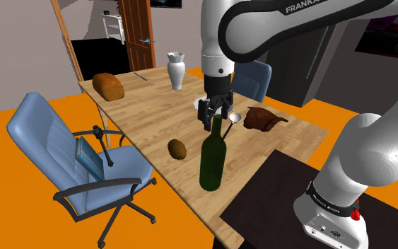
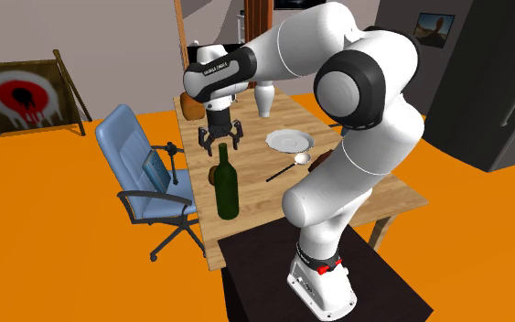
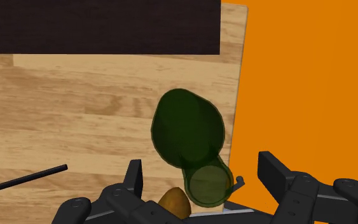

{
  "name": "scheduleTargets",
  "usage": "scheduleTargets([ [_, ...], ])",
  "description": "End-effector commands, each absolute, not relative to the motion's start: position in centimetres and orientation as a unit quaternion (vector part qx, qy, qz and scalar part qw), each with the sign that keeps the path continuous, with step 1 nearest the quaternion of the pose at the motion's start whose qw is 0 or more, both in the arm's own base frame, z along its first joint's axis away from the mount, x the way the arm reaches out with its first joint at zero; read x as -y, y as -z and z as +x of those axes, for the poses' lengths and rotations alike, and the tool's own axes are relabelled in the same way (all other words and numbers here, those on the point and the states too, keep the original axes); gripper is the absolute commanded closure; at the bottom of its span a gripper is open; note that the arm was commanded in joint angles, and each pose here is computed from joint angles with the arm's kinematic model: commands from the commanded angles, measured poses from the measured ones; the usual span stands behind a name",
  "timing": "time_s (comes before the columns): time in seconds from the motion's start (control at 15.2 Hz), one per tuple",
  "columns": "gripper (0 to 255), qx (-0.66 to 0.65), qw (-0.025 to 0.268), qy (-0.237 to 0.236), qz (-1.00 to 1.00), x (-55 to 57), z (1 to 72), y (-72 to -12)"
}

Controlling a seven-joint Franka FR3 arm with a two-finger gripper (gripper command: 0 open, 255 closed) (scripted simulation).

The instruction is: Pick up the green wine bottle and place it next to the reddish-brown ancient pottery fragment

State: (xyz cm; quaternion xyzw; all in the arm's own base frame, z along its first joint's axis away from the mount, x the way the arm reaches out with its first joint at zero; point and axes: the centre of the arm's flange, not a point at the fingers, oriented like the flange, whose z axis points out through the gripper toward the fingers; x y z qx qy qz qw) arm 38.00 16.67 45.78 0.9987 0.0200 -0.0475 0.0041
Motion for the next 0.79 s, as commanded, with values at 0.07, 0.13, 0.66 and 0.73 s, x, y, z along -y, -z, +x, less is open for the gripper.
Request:
scheduleTargets([
  [0.07, 0, -0.020, 0.004, 0.047, 0.999, -16.68, 37.96, -45.69],
  [0.13, 0, -0.020, 0.004, 0.047, 0.999, -16.68, 37.96, -45.69],
  [0.66, 255, -0.020, 0.004, 0.047, 0.999, -16.68, 37.97, -45.69],
  [0.73, 255, -0.020, 0.004, 0.047, 0.999, -16.68, 37.97, -45.69],
])
